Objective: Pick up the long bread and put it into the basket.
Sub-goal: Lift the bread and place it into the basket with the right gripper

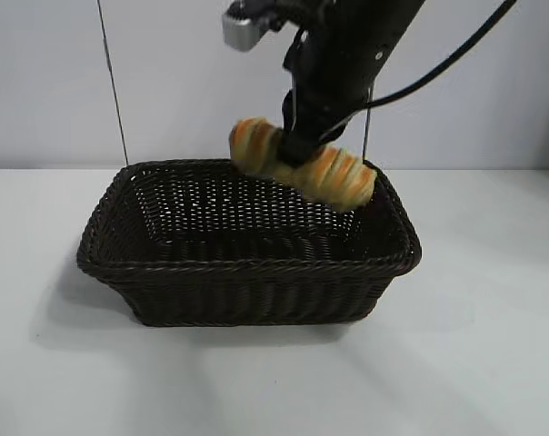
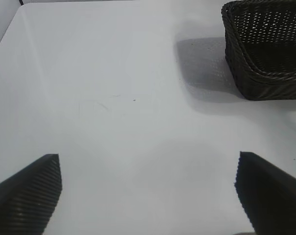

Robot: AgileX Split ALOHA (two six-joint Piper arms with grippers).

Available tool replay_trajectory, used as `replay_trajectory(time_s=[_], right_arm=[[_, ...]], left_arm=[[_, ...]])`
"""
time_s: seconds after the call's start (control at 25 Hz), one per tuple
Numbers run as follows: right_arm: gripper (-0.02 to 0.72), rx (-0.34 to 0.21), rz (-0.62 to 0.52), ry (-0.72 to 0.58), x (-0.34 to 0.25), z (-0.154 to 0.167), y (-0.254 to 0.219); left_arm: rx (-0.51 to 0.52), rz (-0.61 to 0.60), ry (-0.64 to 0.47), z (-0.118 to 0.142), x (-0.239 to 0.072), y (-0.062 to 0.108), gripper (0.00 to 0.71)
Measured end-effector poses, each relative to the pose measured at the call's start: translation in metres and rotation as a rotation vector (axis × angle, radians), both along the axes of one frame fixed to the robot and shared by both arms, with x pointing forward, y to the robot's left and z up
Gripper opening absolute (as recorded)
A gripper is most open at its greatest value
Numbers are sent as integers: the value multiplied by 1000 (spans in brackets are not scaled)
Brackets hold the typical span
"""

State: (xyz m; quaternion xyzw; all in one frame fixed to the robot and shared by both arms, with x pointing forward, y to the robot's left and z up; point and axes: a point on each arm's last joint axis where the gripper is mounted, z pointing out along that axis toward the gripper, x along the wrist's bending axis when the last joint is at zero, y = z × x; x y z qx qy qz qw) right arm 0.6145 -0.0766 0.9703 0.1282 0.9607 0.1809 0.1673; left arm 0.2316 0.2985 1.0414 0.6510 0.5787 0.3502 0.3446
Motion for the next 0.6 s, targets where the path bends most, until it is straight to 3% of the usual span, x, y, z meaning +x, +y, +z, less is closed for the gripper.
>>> replay_trajectory(time_s=[0.12, 0.2, 0.44, 0.6], right_arm=[[108, 22, -12, 5, 1, -2, 2], [151, 31, -17, 4, 1, -2, 2], [569, 41, -18, 2, 2, 3, 4], [649, 80, -79, 24, 4, 23, 6]], left_arm=[[0, 0, 0, 0, 0, 0, 695], [0, 0, 0, 0, 0, 0, 695], [0, 0, 0, 0, 0, 0, 695], [0, 0, 0, 0, 0, 0, 695]])
